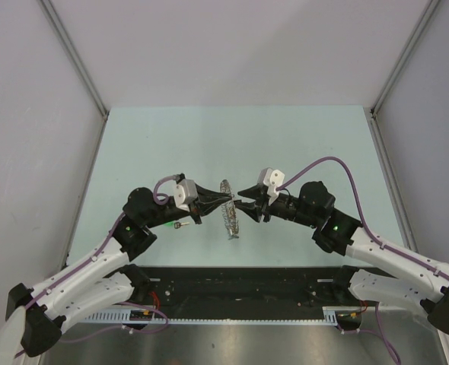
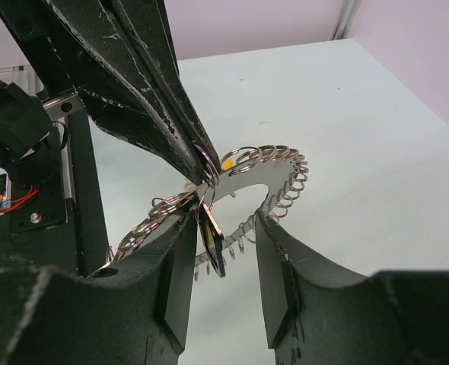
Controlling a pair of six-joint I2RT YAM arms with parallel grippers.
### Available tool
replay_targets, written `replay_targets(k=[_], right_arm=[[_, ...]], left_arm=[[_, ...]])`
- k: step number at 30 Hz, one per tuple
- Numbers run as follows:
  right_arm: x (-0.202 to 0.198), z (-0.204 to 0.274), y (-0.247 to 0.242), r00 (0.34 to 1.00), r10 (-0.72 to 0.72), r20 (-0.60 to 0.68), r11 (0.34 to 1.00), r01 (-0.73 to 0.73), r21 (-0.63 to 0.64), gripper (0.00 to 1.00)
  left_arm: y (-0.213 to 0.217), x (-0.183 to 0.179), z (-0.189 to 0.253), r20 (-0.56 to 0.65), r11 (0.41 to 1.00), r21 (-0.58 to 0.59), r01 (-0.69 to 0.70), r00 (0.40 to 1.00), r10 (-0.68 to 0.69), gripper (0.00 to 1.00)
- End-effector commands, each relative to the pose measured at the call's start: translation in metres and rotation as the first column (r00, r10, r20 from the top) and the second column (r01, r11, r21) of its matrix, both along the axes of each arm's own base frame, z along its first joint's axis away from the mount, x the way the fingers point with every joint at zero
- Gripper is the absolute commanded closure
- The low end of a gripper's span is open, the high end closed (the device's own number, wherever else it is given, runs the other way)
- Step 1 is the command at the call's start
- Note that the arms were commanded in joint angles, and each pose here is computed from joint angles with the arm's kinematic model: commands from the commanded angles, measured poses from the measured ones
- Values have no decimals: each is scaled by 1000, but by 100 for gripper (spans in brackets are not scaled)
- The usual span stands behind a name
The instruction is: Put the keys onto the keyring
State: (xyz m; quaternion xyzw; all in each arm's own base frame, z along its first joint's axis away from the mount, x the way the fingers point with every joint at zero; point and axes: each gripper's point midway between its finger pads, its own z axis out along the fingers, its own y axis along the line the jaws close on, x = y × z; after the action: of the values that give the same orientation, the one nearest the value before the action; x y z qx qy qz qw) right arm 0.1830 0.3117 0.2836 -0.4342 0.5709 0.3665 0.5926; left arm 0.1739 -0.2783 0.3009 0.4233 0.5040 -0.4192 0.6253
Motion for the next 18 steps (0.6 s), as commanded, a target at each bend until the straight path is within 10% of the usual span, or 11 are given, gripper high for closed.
replay_targets(k=[1,18], right_arm=[[-1,20,2,998,9,65,998,-13,56,58],[-2,22,6,995,23,95,998,-28,54,76]], left_arm=[[1,-5,22,54,998,-63,20,998,-17,100],[-3,-7,19,56,997,-57,44,998,-41,100]])
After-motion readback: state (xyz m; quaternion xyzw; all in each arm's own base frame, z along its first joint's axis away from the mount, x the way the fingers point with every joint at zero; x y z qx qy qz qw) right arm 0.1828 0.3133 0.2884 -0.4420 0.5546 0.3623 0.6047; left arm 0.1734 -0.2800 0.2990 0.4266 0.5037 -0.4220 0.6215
